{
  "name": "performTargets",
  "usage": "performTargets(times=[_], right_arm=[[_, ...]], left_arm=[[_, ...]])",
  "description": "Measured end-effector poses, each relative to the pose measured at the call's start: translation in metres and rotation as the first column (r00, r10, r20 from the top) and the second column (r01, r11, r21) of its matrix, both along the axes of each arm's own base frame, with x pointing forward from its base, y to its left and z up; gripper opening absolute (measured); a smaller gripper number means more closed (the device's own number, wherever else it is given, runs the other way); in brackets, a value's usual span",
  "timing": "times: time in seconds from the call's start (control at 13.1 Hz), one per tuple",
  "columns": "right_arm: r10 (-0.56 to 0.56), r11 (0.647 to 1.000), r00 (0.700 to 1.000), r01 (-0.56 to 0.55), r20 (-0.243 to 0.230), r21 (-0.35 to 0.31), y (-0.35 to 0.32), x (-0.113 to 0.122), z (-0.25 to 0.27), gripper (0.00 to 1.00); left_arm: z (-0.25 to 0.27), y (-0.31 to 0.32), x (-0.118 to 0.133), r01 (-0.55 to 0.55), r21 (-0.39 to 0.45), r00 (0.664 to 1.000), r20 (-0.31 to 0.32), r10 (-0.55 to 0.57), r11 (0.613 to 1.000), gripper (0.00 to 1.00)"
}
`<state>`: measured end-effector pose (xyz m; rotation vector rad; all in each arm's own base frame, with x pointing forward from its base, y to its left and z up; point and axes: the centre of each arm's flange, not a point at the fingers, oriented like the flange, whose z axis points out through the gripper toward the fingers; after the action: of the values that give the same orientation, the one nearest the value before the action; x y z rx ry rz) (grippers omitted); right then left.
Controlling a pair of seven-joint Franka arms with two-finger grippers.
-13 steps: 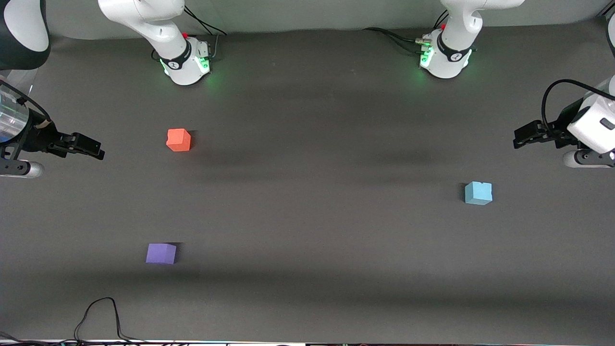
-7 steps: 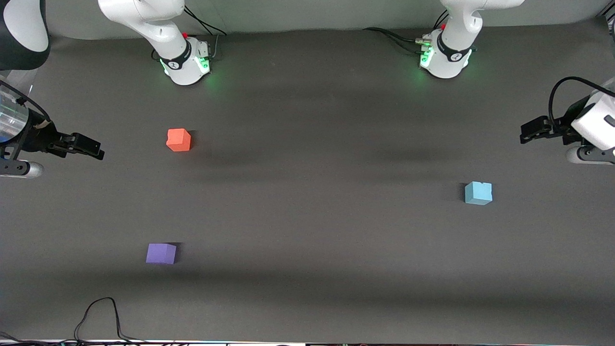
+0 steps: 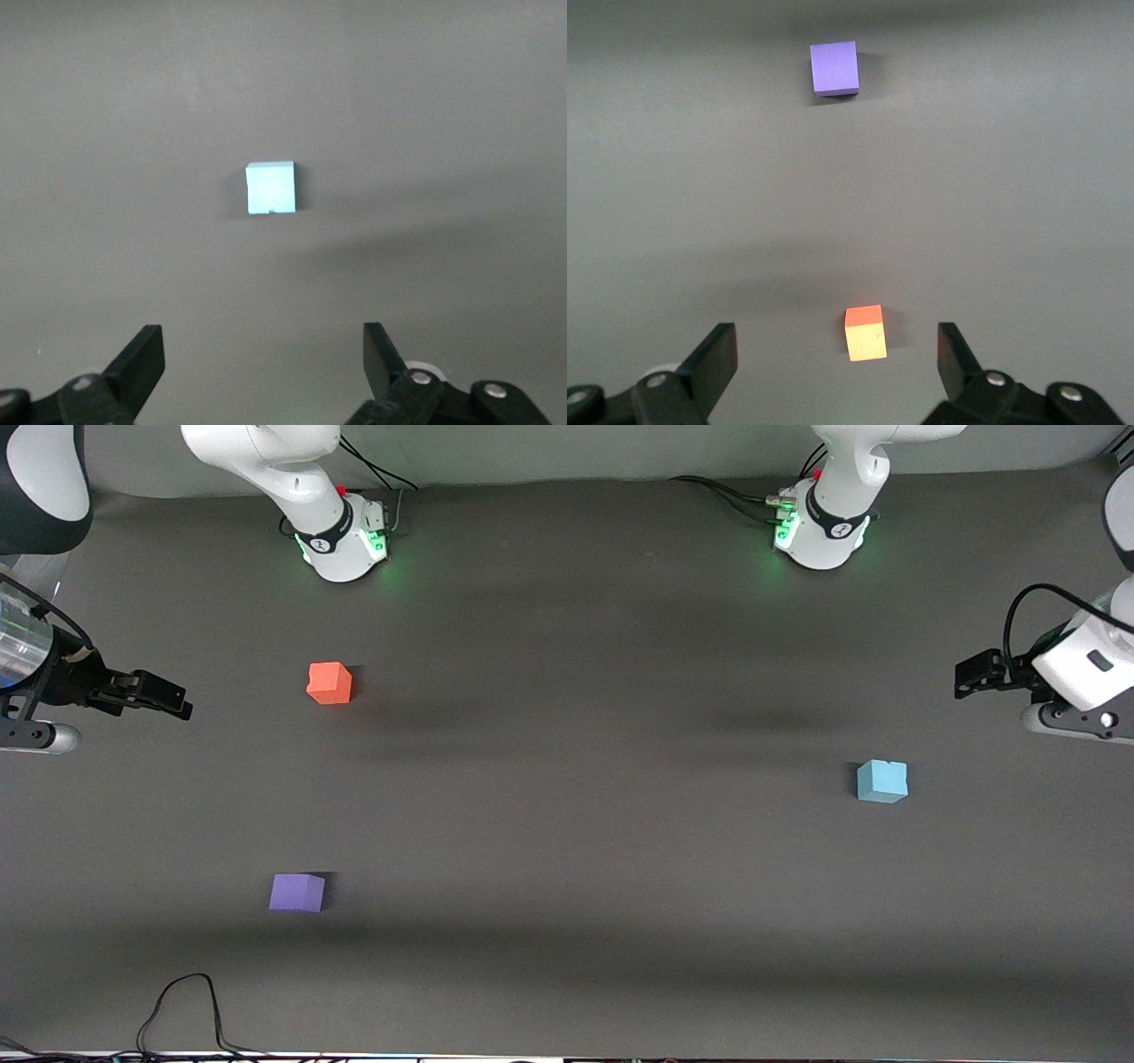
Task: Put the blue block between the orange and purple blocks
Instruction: 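Lower the left gripper onto the light blue block and close it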
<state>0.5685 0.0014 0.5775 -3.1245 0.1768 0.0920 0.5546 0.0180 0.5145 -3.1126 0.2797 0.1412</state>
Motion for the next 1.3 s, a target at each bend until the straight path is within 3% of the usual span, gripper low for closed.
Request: performTargets(times=[0.54, 0.99, 1.3], right_arm=[[0.0, 1.0, 1.0, 0.0, -0.002, 0.0, 0.0, 0.001, -0.001, 1.0], [-0.002, 1.0, 1.0, 0.002, -0.007, 0.0, -0.001, 0.002, -0.004, 1.0], [-0.005, 1.0, 1.0, 0.005, -0.012, 0.002, -0.01, 0.002, -0.007, 1.0]], left_arm=[[-0.145, 0.0, 0.01, 0.023, 0.005, 0.998, 0.05, -0.023, 1.0, 1.0], [-0.264, -0.001, -0.008, 0.033, 0.01, 0.992, 0.118, -0.034, 0.999, 1.0], [-0.318, -0.001, -0.015, 0.037, 0.014, 0.991, 0.126, -0.038, 0.999, 1.0]])
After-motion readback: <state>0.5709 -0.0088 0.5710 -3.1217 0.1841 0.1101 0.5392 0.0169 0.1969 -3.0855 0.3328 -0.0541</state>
